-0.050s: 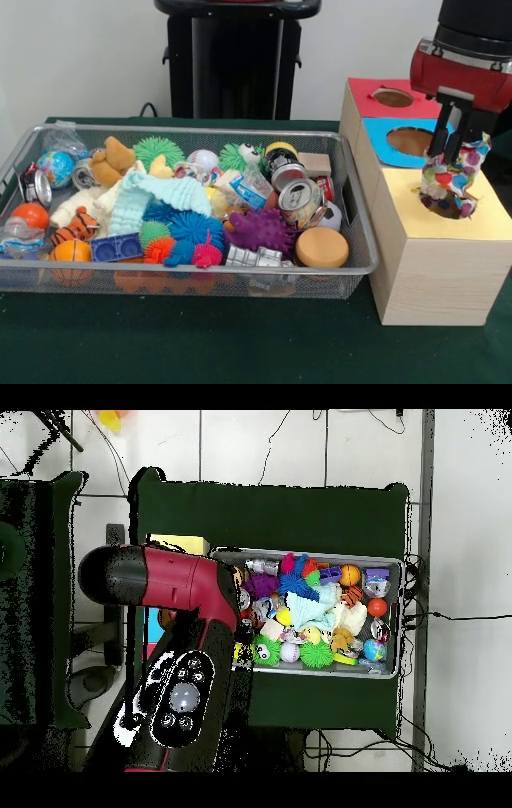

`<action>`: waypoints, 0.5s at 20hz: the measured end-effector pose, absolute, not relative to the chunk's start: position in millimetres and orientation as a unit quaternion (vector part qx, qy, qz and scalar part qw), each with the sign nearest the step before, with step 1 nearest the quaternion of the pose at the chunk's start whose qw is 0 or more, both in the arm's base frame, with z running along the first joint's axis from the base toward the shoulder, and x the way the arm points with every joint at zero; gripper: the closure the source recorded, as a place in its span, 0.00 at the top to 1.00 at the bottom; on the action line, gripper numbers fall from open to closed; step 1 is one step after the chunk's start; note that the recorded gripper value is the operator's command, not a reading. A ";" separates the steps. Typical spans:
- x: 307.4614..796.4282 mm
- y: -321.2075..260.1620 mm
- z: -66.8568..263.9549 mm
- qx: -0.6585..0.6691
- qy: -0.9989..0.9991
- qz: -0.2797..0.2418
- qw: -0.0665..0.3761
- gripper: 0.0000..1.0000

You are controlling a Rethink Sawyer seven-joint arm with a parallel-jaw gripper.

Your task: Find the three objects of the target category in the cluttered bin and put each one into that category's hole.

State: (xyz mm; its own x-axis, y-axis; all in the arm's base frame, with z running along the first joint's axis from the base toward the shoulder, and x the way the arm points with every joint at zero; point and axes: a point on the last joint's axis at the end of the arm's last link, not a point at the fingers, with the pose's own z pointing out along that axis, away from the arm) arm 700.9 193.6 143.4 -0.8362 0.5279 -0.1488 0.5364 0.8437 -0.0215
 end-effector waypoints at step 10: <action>699.8 192.0 132.8 0.277 0.958 -0.035 0.067 0.00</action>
State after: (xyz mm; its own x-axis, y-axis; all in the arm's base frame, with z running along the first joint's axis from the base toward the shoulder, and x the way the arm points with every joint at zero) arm 699.8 192.0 132.8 -0.8370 0.5266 -0.1485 0.5360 0.8437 -0.0294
